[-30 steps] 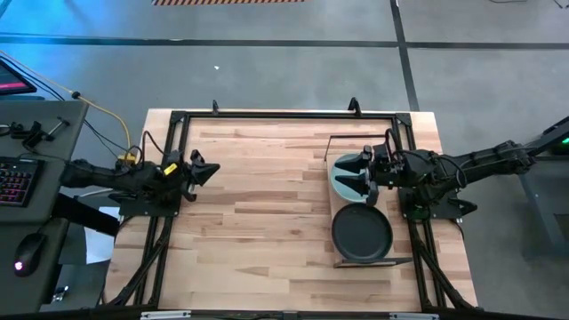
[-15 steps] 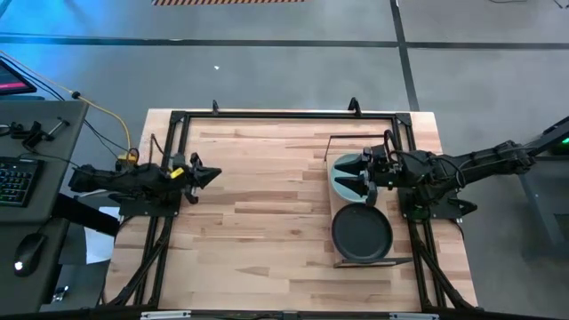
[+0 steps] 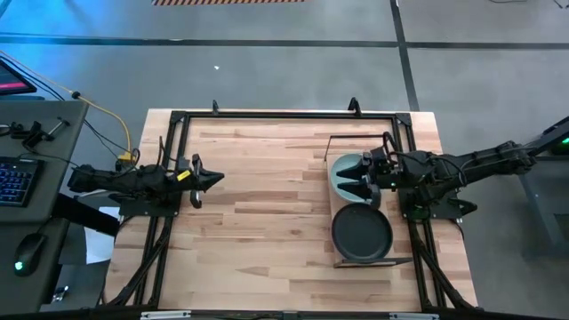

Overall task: Place and stack plates onto a shelf
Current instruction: Return to Home Position

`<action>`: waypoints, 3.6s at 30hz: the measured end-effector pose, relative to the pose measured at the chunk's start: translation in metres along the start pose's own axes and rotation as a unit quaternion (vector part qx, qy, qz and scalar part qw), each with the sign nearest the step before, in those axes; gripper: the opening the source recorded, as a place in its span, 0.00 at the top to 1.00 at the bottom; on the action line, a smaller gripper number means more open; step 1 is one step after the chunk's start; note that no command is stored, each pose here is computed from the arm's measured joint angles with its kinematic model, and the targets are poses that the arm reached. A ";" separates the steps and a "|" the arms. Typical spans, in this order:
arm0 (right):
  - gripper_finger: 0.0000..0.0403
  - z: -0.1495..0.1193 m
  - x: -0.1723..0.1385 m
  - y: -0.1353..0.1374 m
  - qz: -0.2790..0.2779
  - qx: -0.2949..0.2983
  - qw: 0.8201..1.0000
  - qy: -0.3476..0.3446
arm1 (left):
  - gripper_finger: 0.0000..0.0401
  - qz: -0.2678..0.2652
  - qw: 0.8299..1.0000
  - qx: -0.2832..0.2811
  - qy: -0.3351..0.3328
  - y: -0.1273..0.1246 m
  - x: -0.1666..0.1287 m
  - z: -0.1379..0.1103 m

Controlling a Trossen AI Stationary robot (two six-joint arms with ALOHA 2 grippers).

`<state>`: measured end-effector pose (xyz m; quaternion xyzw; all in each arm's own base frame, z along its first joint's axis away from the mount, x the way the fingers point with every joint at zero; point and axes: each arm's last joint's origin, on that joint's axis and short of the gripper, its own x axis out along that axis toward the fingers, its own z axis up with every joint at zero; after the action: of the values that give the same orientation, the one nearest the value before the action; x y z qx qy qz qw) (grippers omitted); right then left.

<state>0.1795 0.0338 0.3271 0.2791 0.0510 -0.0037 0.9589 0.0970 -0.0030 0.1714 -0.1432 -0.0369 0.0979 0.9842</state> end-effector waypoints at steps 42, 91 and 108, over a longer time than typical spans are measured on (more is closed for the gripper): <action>1.00 -0.083 -0.087 -0.078 0.079 -0.063 0.989 -0.110 | 1.00 0.000 1.000 -0.003 0.000 0.000 0.000 0.000; 1.00 -0.130 -0.067 -0.105 0.069 -0.074 0.994 -0.036 | 1.00 -0.004 1.000 -0.006 -0.008 0.000 -0.001 0.002; 1.00 -0.130 -0.067 -0.106 0.068 -0.074 0.994 -0.033 | 1.00 -0.027 1.000 -0.007 0.000 -0.005 -0.002 0.000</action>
<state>0.0966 0.0129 0.1683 0.2098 0.0006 0.0558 0.9762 0.0957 -0.0077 0.1729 -0.1493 -0.0412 0.0711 0.9854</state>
